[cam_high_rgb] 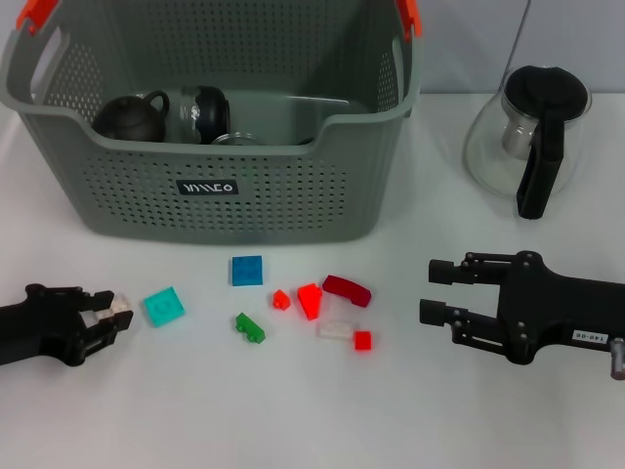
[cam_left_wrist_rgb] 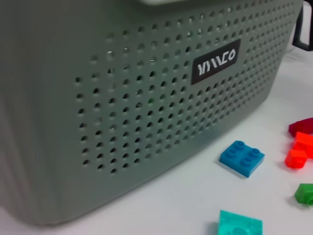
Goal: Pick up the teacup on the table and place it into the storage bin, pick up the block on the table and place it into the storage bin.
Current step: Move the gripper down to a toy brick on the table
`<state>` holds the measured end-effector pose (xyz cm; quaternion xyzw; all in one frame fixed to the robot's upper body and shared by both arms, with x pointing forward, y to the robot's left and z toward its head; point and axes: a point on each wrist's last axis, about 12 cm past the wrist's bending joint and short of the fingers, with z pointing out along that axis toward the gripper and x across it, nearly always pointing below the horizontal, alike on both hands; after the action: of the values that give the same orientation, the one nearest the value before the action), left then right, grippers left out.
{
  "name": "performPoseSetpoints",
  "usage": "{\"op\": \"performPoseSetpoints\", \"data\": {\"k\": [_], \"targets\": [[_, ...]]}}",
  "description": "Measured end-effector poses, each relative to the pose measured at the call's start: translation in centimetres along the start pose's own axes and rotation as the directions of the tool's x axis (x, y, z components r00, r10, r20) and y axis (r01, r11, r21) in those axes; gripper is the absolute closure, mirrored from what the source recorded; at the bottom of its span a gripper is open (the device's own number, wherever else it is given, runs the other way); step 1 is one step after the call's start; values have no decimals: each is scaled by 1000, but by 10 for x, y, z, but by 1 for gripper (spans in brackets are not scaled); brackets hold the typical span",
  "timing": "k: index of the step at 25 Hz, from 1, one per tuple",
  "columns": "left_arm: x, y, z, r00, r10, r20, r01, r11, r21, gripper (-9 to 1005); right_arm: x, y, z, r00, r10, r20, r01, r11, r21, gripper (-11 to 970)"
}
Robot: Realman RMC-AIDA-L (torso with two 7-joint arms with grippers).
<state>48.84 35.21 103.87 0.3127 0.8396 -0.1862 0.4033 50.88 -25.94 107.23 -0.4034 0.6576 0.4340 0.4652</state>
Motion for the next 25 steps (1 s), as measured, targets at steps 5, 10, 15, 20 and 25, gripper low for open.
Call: {"op": "performPoseSetpoints", "data": {"k": [5,10,15,20,25], "targets": [[1,1,-1,1000,-6,0,6,1000,-13,632,0,0,0,1000,-1,-2,1,1000,-1,435],[0,2,-1,1000,-14,10,14,1000,-23,631,0,0,0,1000,1,0,-1,1000,0,435],[-4,6,1,1000,-30,9,31,999,-43,631,1,0,0,1000,4,-2,-4,1000,-2,436],[-8,9,-1,1000,-28,15,28,999,-45,630,1,0,-1,1000,7,-1,-7,1000,0,435],[-11,10,-6,999,-14,43,17,998,-56,629,1,0,-2,1000,7,0,-7,1000,2,436]]}}
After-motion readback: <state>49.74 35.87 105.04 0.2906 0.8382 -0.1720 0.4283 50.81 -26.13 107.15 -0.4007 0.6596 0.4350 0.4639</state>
